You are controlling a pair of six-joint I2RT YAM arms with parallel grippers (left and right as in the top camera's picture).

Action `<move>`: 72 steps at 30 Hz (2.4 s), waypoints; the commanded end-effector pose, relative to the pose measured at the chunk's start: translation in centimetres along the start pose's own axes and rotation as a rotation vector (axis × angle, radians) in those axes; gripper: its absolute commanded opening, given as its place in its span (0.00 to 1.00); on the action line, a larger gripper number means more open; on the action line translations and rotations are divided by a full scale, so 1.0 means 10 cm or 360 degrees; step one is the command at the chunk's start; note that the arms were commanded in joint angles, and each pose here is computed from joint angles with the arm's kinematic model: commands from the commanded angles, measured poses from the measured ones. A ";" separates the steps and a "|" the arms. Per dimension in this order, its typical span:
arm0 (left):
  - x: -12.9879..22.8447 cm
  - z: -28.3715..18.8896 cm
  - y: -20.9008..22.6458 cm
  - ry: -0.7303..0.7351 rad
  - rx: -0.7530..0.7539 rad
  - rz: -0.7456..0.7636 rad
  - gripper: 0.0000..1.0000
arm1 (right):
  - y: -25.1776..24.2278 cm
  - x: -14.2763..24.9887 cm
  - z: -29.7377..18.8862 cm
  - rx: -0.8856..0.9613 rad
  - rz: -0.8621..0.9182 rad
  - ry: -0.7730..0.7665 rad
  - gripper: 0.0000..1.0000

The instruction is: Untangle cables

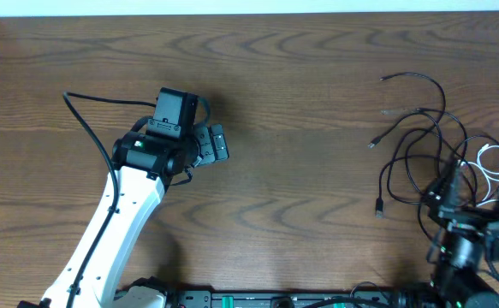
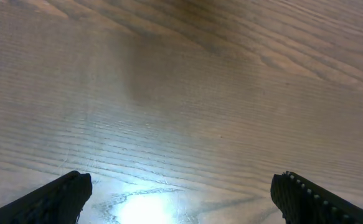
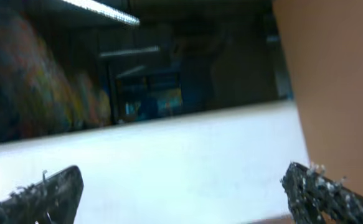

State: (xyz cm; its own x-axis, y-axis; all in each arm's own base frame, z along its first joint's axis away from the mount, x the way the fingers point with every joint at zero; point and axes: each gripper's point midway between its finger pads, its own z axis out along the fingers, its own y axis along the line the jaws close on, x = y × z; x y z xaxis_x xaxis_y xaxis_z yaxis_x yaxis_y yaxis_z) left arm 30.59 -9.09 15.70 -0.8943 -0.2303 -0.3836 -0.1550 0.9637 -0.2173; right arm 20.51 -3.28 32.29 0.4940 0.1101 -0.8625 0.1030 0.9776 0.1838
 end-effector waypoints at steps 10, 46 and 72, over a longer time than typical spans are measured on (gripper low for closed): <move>0.02 0.05 0.06 0.0017 -0.0042 -0.0010 0.98 | -0.15 1.19 -0.23 0.0077 0.0169 0.0574 0.99; 0.02 0.05 0.06 0.0017 -0.0042 -0.0010 0.98 | -0.03 1.66 -0.47 -0.0151 -0.0213 0.0925 0.99; -0.13 -1.13 0.25 -0.0603 0.0019 -0.0031 0.98 | -0.03 1.66 -0.47 -0.0151 -0.0213 0.0925 0.99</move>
State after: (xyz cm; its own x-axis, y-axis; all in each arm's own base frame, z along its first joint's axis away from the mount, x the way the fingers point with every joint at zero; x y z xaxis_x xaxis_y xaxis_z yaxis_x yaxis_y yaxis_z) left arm 27.15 -5.85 25.23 -0.6996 -0.2824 -0.6563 -0.1436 0.9554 -0.2581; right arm 24.63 -1.05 15.67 -0.0733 0.0500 -0.9961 0.0496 0.9977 0.0464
